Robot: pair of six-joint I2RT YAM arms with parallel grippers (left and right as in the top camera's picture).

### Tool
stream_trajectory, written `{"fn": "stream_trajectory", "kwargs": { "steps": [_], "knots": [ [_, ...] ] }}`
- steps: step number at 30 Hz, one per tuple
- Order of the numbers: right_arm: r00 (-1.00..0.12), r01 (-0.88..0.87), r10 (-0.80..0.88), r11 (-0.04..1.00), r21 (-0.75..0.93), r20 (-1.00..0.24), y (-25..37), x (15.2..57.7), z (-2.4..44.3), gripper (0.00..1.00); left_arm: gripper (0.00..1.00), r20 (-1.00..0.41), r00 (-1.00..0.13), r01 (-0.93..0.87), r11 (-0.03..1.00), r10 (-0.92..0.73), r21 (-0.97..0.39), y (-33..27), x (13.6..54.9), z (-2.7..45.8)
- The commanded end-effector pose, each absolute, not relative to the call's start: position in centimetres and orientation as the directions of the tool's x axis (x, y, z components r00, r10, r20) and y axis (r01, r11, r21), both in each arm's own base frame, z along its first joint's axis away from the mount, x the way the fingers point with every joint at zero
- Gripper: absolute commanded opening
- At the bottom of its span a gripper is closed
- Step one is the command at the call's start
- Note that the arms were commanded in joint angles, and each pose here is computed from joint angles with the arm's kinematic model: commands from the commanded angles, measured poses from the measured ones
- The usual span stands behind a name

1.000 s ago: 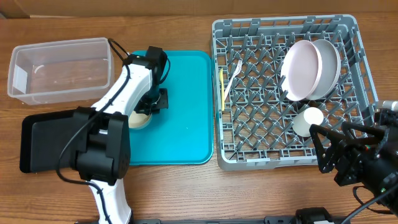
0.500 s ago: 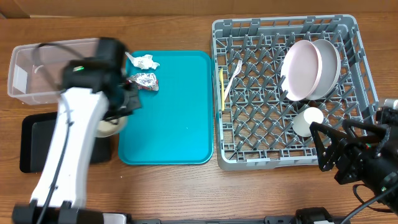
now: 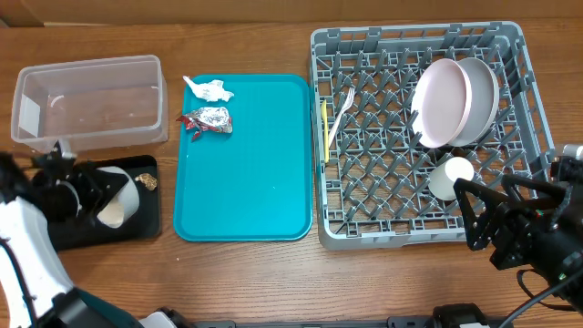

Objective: Sort waste into correct bins and load items into the dishwasher rack
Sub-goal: 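Tilt the white bowl to pour the rice onto the black tray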

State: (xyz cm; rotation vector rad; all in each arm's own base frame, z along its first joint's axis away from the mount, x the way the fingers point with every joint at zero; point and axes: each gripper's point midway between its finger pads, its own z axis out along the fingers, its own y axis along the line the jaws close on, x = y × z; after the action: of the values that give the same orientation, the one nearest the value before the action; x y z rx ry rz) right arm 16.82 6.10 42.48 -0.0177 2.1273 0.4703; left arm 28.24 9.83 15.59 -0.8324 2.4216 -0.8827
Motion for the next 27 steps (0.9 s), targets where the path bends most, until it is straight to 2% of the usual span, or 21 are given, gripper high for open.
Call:
{"fn": "stream_trajectory", "kwargs": {
  "steps": [1,6,12,16,19,22,27],
  "knots": [
    [-0.563,-0.187,0.168,0.928,0.323,-0.809,6.0,16.8,42.6,0.76,0.04,-0.212,-0.684,-0.317,0.546,-0.698,-0.775,11.1,28.2,14.3],
    [-0.565,-0.186,0.168,0.928,0.323,-0.808,6.0,16.8,42.6,0.76,0.04,-0.256,-0.648,-0.216,0.496,-0.717,-0.841,12.6,29.0,13.3],
    [-0.564,-0.186,0.168,0.928,0.323,-0.808,6.0,16.8,42.6,0.76,0.04,-0.245,-0.665,-0.138,0.439,-0.706,-0.888,12.3,29.7,11.7],
    [-0.565,-0.186,0.168,0.928,0.323,-0.808,6.0,16.8,42.6,0.76,0.04,-0.320,-0.628,0.031,0.388,-0.709,-0.921,12.1,30.2,13.7],
    [-0.565,-0.186,0.168,0.928,0.323,-0.808,6.0,16.8,42.6,0.76,0.04,-0.322,-0.608,0.037,0.379,-0.726,-0.925,12.7,29.9,14.1],
    [-0.559,-0.189,0.168,0.928,0.322,-0.812,6.0,16.9,42.7,0.76,0.04,-0.393,-0.562,0.140,0.384,-0.728,-0.912,12.6,29.2,15.7],
    [-0.547,-0.194,0.169,0.927,0.321,-0.820,6.0,17.1,43.0,0.76,0.04,-0.391,-0.545,0.138,0.381,-0.741,-0.914,12.7,28.3,15.9]
  ]
}}
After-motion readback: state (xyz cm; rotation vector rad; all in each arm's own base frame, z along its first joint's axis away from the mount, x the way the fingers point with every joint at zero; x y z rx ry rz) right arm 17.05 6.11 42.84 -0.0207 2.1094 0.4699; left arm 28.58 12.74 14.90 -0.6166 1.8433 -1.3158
